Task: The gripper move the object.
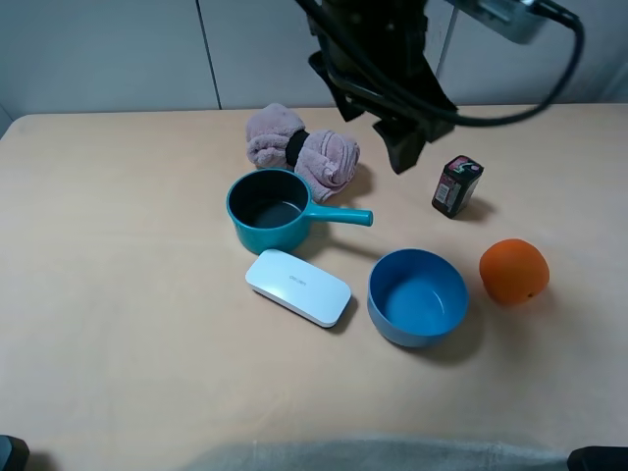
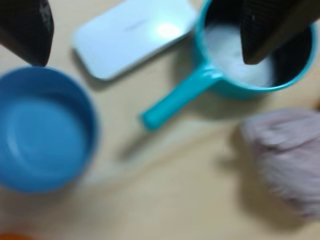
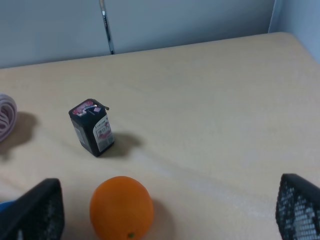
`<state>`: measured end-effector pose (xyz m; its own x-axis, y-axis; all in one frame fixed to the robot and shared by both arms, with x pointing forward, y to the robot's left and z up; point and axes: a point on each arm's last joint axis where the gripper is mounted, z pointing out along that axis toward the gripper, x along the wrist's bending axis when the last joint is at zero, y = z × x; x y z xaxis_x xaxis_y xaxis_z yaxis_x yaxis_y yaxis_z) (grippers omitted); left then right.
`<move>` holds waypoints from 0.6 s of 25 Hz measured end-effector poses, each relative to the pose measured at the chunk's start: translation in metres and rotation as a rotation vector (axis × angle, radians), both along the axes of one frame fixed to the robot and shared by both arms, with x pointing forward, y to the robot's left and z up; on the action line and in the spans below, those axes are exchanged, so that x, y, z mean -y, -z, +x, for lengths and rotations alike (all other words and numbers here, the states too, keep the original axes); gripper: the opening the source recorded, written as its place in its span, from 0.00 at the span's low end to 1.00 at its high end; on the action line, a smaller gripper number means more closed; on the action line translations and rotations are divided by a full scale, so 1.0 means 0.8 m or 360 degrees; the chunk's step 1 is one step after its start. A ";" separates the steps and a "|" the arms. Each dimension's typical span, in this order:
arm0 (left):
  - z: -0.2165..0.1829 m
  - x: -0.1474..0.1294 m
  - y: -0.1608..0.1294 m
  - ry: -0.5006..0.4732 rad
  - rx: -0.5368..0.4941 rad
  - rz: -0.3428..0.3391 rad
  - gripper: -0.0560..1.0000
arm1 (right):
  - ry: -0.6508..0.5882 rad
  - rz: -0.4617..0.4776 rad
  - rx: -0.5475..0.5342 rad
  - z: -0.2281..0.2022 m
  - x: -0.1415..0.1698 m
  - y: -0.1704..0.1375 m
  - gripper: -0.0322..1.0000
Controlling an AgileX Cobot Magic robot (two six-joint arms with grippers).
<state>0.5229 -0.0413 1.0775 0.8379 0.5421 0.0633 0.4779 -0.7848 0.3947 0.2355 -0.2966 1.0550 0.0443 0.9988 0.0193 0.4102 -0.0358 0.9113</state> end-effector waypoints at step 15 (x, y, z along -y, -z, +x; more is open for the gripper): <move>0.085 -0.165 -0.046 -0.0542 0.0062 -0.0062 0.78 | 0.0000 0.0000 0.0000 0.000 0.000 0.000 0.68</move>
